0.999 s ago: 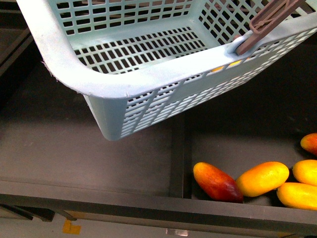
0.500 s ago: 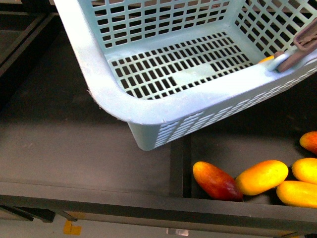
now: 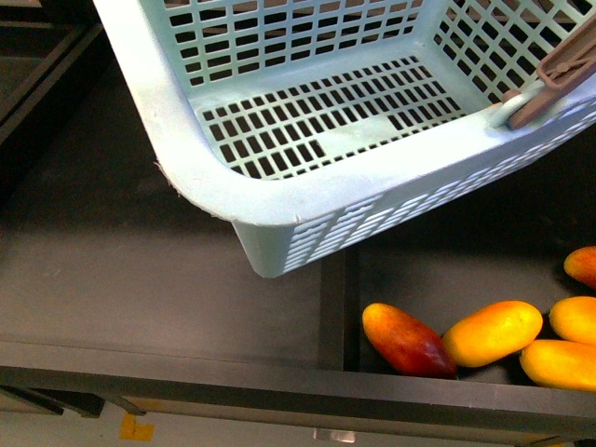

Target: Pick lemon and mango into basket

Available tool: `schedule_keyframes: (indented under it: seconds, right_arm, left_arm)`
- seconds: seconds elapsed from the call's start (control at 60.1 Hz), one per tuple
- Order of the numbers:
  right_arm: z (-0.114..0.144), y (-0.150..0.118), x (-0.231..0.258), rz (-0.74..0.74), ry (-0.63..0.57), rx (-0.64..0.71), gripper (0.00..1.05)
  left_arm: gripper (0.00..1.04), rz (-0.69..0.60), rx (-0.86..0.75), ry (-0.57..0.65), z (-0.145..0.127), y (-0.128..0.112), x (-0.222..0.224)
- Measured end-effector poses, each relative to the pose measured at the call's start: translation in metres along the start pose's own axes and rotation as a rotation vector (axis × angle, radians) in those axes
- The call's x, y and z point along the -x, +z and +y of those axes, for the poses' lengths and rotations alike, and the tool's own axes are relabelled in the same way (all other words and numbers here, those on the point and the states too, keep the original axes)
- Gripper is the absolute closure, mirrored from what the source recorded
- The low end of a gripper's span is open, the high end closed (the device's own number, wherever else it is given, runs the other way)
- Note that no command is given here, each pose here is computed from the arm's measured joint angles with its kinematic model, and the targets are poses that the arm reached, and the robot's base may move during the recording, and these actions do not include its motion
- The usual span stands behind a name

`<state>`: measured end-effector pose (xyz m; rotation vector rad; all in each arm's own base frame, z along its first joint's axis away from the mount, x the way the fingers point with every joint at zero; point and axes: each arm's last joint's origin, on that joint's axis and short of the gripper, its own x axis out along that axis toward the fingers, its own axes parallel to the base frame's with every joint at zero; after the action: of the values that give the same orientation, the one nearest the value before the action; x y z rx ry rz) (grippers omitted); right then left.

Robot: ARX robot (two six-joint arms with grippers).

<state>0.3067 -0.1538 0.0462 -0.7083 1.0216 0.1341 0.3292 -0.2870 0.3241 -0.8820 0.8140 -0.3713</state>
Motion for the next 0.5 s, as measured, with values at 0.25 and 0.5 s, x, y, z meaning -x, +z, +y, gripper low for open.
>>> schedule_keyframes:
  seconds: [0.25,0.5]
  right_arm:
    - [0.006,0.003,-0.050,0.057,0.106,0.026,0.09]
    - [0.006,0.016,-0.077,0.052,0.129,0.004,0.09]
  left_arm:
    - [1.00,-0.010,-0.002,0.005,0.000,0.000,0.000]
    - [1.00,-0.008,-0.002,0.004,0.000,0.000,0.000]
